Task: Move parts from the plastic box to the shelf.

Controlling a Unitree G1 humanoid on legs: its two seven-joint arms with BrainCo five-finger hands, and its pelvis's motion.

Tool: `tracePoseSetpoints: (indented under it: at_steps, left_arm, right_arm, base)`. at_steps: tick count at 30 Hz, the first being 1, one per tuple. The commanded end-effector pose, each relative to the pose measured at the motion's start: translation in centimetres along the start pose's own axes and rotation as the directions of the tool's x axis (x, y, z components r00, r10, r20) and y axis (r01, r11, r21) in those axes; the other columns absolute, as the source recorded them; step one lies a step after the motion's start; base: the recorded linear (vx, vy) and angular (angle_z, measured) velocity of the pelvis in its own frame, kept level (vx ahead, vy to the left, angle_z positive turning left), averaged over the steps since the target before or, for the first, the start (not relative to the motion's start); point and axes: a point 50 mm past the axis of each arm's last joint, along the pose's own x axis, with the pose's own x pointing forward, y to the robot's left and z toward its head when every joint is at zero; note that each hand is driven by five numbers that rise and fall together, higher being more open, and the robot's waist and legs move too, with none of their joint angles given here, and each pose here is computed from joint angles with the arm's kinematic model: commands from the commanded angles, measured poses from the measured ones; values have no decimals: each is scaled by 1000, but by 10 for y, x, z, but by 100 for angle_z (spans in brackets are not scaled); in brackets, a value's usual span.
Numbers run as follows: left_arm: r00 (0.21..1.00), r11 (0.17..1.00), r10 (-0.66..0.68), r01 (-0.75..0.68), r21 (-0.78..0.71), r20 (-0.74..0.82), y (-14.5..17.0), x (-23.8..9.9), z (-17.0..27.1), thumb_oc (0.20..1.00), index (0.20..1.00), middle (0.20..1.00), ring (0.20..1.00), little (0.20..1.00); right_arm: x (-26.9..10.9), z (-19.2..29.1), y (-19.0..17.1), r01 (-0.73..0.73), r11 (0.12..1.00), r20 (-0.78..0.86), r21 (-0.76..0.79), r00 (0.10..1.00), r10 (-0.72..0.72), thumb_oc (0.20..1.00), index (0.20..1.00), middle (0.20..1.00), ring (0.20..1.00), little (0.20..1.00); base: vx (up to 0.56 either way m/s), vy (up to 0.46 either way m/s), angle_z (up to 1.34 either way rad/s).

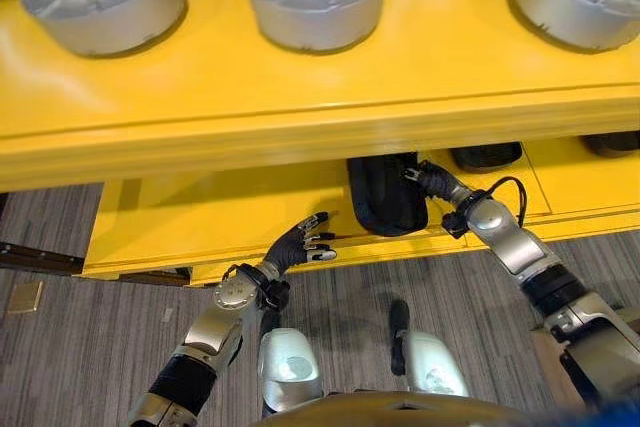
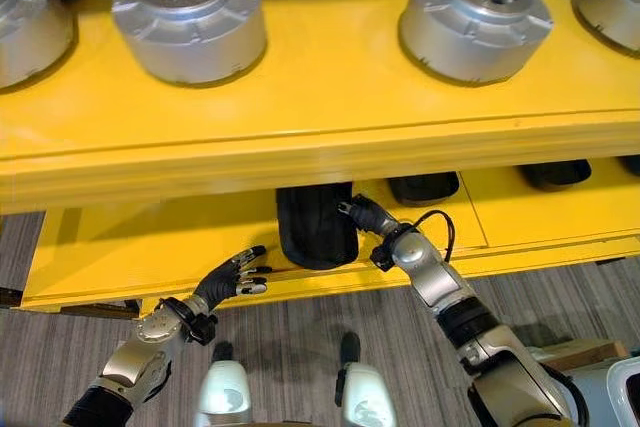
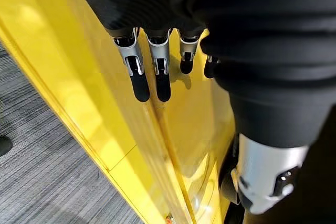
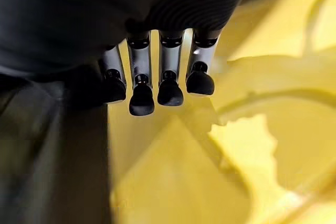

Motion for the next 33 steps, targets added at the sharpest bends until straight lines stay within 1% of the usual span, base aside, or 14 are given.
tracePoseSetpoints:
  at_steps: [1, 2, 3, 4, 5, 7, 15, 18, 19, 25, 26, 28, 31, 33]
  left_arm:
    - [998, 1000, 7, -8, 13, 60, 2, -10, 5, 1000, 1000, 1000, 1000, 1000]
    - [998, 1000, 7, -7, 13, 59, 2, -10, 5, 1000, 1000, 1000, 1000, 1000]
    - [998, 1000, -6, 5, 8, 59, 0, -10, 4, 1000, 1000, 1000, 1000, 1000]
    - [996, 998, -64, 62, 28, 57, -4, -4, 7, 1000, 1000, 1000, 1000, 1000]
    - [994, 995, -93, 91, 38, 51, -7, 5, 11, 1000, 1000, 1000, 1000, 1000]
    - [993, 994, -106, 104, 42, 47, -10, 10, 14, 1000, 1000, 1000, 1000, 1000]
    - [990, 992, -123, 119, 50, 75, -8, 14, 28, 1000, 1000, 1000, 1000, 1000]
    - [986, 991, -120, 112, 73, 118, -8, 23, 45, 1000, 1000, 1000, 1000, 1000]
    - [985, 991, -120, 111, 76, 121, -8, 24, 47, 1000, 1000, 1000, 1000, 1000]
    - [971, 988, -140, 122, 98, 195, -14, 35, 70, 1000, 1000, 1000, 1000, 1000]
    - [970, 987, -141, 123, 99, 199, -14, 35, 72, 1000, 1000, 1000, 1000, 1000]
    - [963, 985, -159, 141, 96, 218, -19, 39, 78, 1000, 1000, 1000, 1000, 1000]
    - [961, 984, -169, 152, 93, 217, -25, 42, 79, 1000, 1000, 1000, 1000, 1000]
    - [962, 982, -167, 142, 124, 218, -27, 44, 81, 1000, 1000, 1000, 1000, 1000]
  right_arm:
    - [1, 22, -7, 57, 994, 95, 91, 993, -66, 200, 200, 200, 200, 200]
    - [1, 22, -7, 57, 994, 95, 91, 993, -66, 200, 200, 200, 200, 200]
    - [-3, 12, -2, 55, 995, 59, 83, 996, -60, 200, 200, 200, 200, 200]
    - [-10, -2, 1, 96, 992, 12, 86, 995, -98, 200, 200, 200, 200, 200]
    - [-11, -7, -2, 116, 992, -6, 54, 993, -116, 200, 200, 200, 200, 200]
    - [-8, -8, -5, 114, 993, -26, 38, 993, -113, 200, 200, 200, 200, 200]
    - [4, -12, -16, 126, 990, -109, -59, 985, -132, 200, 200, 200, 200, 200]
    - [11, -7, -42, 191, 976, -130, -109, 970, -205, 200, 200, 200, 200, 200]
    - [11, -6, -45, 197, 974, -134, -113, 968, -212, 200, 200, 200, 200, 200]
    - [14, 4, -85, 293, 936, -161, -197, 932, -326, 200, 200, 200, 200, 200]
    - [14, 4, -87, 296, 933, -162, -203, 930, -330, 200, 200, 200, 200, 200]
    - [12, 8, -105, 314, 910, -178, -271, 913, -368, 200, 200, 200, 200, 200]
    - [8, 10, -121, 317, 892, -205, -323, 896, -393, 200, 200, 200, 200, 200]
    - [6, 14, -131, 328, 877, -209, -352, 885, -415, 200, 200, 200, 200, 200]
  base:
    - [132, -20, 39]
    - [147, -5, 12]
    - [102, -5, 19]
    - [133, 13, 132]
    - [68, 28, 205]
    - [56, 50, 145]
    - [-32, 15, -8]
    - [-266, 8, -11]
    - [-237, 10, -20]
    - [-223, 14, -14]
    - [-244, 21, -13]
    - [-193, 61, -17]
    - [-82, 64, -19]
    - [-63, 44, -13]
